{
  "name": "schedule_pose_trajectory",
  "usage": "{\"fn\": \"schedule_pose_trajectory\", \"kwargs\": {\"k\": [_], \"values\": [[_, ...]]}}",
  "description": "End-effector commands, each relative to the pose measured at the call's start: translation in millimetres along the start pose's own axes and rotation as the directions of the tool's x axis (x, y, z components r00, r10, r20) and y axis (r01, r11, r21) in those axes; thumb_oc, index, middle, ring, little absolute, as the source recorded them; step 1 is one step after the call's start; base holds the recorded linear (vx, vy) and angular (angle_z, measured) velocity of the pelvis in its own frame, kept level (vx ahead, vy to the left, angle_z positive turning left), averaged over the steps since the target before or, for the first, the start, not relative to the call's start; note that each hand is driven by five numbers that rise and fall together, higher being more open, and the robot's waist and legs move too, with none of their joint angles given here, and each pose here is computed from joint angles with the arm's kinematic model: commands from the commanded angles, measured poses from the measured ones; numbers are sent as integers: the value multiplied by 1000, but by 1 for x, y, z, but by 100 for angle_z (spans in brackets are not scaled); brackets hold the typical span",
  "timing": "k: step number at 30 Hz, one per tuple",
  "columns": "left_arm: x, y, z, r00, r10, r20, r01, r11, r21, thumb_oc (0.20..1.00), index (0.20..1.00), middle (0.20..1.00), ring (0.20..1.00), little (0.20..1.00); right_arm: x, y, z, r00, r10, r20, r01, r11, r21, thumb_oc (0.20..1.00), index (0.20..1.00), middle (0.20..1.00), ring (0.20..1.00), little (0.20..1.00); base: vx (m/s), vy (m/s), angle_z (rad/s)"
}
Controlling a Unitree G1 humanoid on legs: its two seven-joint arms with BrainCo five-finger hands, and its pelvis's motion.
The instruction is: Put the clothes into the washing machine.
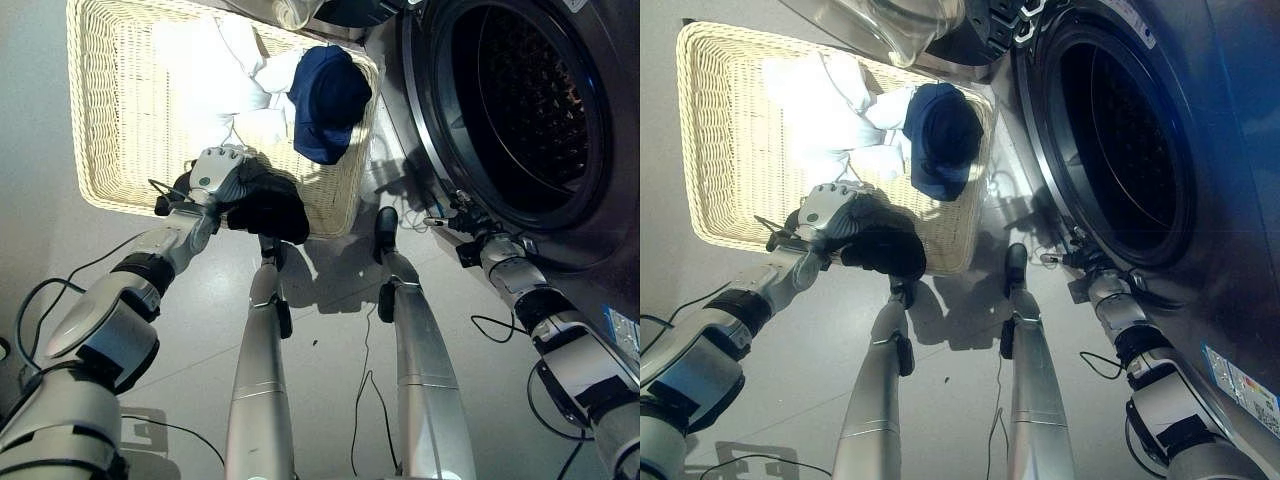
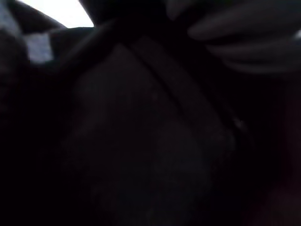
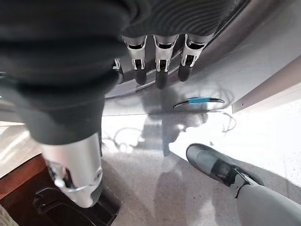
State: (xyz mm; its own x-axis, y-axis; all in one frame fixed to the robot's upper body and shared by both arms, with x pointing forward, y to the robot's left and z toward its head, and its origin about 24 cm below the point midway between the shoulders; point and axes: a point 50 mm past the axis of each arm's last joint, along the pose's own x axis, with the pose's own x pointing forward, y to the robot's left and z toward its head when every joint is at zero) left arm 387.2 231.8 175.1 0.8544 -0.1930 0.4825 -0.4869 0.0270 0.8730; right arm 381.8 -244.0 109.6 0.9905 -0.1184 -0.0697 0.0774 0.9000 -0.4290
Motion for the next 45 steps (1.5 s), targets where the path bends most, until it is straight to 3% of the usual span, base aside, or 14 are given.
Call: {"fn": "schedule_pose_trajectory", "kwargs": {"k": [1, 3, 4, 8, 10, 12, 17, 21, 26, 30, 33, 45], "values": [[-7, 18, -16, 961, 235, -143, -256, 955, -152, 200, 200, 200, 200, 200, -10, -11, -15, 1000, -31, -1, 31, 1000, -3, 1000, 1000, 1000, 1000, 1000, 0, 0, 0], [-8, 22, -16, 941, 285, -180, -319, 926, -202, 200, 200, 200, 200, 200, -11, -11, -16, 999, -32, -3, 32, 999, 2, 1000, 1000, 1000, 1000, 1000, 2, -23, 0], [-9, 31, -18, 888, 381, -257, -446, 848, -285, 200, 200, 200, 200, 200, -12, -9, -18, 999, -35, -3, 35, 999, 17, 1000, 1000, 1000, 1000, 1000, 5, -57, 1], [-11, 39, -18, 825, 455, -336, -558, 749, -356, 200, 200, 200, 200, 200, -13, -3, -19, 999, -39, -2, 39, 999, 37, 1000, 1000, 1000, 1000, 1000, 3, -46, 4], [-13, 48, -16, 743, 502, -443, -669, 591, -452, 200, 200, 200, 200, 200, -15, 2, -18, 999, -45, 8, 44, 996, 80, 1000, 1000, 1000, 1000, 1000, 3, -58, 6], [-16, 52, -13, 707, 511, -490, -707, 490, -510, 200, 200, 200, 200, 200, -16, 5, -14, 999, -49, 22, 46, 991, 126, 1000, 1000, 1000, 1000, 1000, 1, -45, 3], [-20, 58, 2, 693, 458, -557, -690, 198, -696, 200, 200, 200, 200, 200, -22, 20, 8, 991, -72, 115, 33, 950, 311, 1000, 1000, 1000, 1000, 1000, 3, -32, 7], [-20, 61, 20, 711, 454, -537, -631, 77, -772, 200, 200, 200, 200, 200, -27, 26, 26, 977, -92, 194, 10, 921, 388, 1000, 1000, 1000, 1000, 1000, 0, 0, 0], [-20, 67, 38, 735, 479, -480, -566, 44, -823, 200, 200, 200, 200, 200, -35, 33, 47, 950, -76, 303, -78, 882, 465, 1000, 1000, 1000, 1000, 1000, 0, 0, 0], [-25, 74, 56, 750, 541, -380, -514, 115, -850, 200, 200, 200, 200, 200, -55, 53, 71, 892, 20, 451, -251, 853, 458, 1000, 1000, 1000, 1000, 1000, 0, 0, 0], [-25, 79, 68, 768, 556, -320, -460, 131, -878, 200, 200, 200, 200, 200, -70, 67, 89, 823, 106, 558, -384, 829, 408, 1000, 1000, 1000, 1000, 1000, 0, 0, 0], [-12, 99, 106, 781, 611, -126, -277, 159, -948, 200, 200, 200, 200, 200, -89, 102, 147, 628, 302, 717, -640, 725, 254, 1000, 1000, 1000, 1000, 1000, 1, 3, 2]]}}
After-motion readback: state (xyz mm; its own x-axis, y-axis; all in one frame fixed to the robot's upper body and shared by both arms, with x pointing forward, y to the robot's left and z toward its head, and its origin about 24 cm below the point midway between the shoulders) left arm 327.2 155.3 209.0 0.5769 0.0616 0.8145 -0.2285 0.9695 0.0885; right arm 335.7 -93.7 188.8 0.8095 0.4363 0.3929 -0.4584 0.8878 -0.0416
